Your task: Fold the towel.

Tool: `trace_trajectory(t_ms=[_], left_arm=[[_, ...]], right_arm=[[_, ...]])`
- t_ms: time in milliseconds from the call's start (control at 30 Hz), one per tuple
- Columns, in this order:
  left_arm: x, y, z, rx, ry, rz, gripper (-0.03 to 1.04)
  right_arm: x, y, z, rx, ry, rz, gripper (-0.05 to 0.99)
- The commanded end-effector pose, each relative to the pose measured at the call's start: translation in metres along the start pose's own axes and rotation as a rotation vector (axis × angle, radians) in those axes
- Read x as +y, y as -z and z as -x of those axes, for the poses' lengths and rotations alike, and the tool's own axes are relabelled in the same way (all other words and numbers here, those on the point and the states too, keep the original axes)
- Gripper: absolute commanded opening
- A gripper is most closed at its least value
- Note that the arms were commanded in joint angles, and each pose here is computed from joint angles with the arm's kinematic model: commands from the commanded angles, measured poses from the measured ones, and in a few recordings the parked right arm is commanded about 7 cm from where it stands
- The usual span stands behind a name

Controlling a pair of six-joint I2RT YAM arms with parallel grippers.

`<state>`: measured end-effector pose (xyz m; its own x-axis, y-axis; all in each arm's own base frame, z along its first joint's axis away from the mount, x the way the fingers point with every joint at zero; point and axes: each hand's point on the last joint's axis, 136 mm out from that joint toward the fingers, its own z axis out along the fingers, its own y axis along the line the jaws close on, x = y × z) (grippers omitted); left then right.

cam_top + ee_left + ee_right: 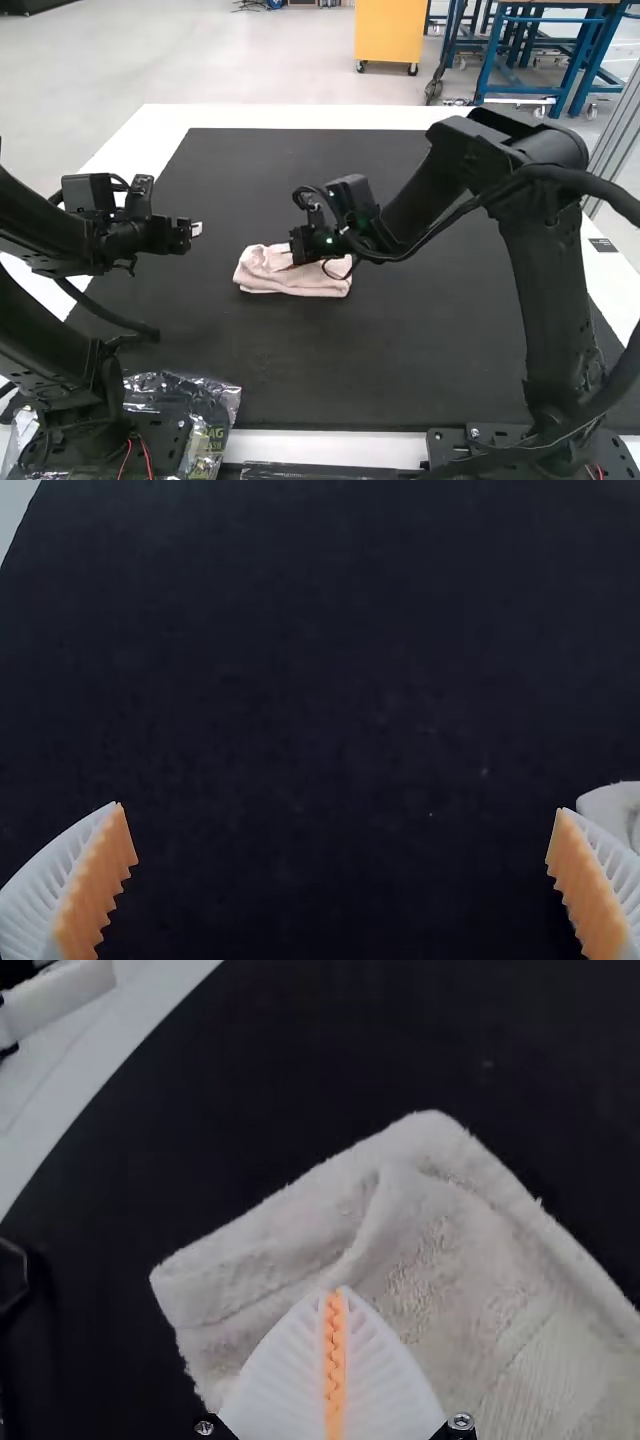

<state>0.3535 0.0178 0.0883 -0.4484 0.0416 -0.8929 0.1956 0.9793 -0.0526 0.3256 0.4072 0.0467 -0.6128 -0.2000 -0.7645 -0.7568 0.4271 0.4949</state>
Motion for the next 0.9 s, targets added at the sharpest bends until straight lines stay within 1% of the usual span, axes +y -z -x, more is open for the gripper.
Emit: trace_trajectory(t_ms=[0,167,400,533,600,733,867], left_arm=[[-0.003,0.003,0.001,-0.015,0.000,-0.009,0.97],[-0.003,0.003,0.001,-0.017,0.001,-0.008,0.97],[-0.003,0.003,0.000,-0.014,0.002,-0.009,0.97],[-0.002,0.002,0.002,-0.018,0.002,-0.008,0.97],[-0.003,0.002,0.001,-0.018,0.010,-0.008,0.97],[-0.003,0.002,0.001,-0.018,0.027,-0.011,0.97],[-0.006,0.002,0.001,-0.017,0.033,-0.022,0.97]], right_arm=[[-0.008,0.008,0.035,-0.068,0.031,0.000,-0.03],[-0.016,0.011,0.042,-0.080,0.025,-0.014,-0.03],[-0.025,0.011,0.032,-0.061,0.008,-0.026,-0.03],[-0.023,0.008,0.017,-0.030,-0.013,-0.022,-0.03],[-0.018,0.006,0.005,-0.001,-0.024,-0.018,-0.03],[-0.006,0.002,-0.013,0.039,-0.022,0.000,-0.03],[0.007,-0.006,-0.035,0.083,-0.020,0.023,-0.03]])
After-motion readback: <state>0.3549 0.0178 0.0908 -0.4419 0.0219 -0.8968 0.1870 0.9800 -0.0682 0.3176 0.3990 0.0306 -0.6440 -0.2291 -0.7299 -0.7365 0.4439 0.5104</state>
